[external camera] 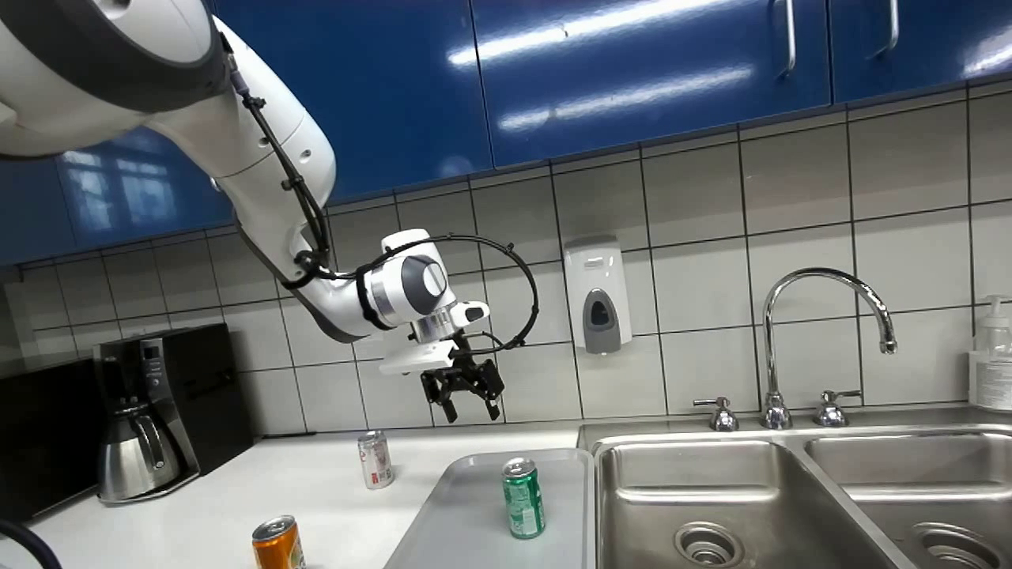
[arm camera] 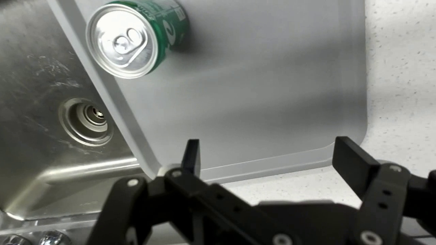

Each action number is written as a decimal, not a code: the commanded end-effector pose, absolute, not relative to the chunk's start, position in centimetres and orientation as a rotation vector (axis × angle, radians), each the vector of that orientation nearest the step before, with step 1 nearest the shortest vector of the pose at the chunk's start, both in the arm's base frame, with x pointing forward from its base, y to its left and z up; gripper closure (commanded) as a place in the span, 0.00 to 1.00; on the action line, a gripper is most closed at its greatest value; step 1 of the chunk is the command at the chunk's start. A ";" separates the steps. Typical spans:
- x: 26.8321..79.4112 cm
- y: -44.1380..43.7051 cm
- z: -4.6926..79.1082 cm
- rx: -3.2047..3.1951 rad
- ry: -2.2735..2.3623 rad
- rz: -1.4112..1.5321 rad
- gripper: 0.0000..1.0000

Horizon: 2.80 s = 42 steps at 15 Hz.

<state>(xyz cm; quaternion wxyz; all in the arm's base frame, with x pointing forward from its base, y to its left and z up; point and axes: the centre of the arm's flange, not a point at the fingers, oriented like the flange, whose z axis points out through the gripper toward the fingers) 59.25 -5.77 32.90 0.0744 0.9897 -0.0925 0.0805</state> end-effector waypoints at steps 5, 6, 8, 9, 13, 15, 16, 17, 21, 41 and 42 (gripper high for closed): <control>59.3 -5.9 32.8 2.972 -0.266 0.239 0.00; 59.3 -5.9 32.8 2.972 -0.266 0.239 0.00; 59.3 -5.9 32.8 2.972 -0.265 0.239 0.00; 59.3 -5.9 32.8 2.972 -0.265 0.239 0.00; 59.9 -5.0 32.5 2.952 -0.218 0.288 0.00; 60.7 -3.9 32.2 2.962 -0.174 0.343 0.00; 61.1 -3.4 31.9 2.973 -0.149 0.369 0.00; 61.4 -2.8 31.6 2.980 -0.128 0.387 0.00; 62.6 -0.8 30.4 3.008 -0.024 0.455 0.00; 68.3 8.0 32.2 3.153 0.501 0.696 0.00; 68.4 8.6 32.2 3.152 0.533 0.698 0.00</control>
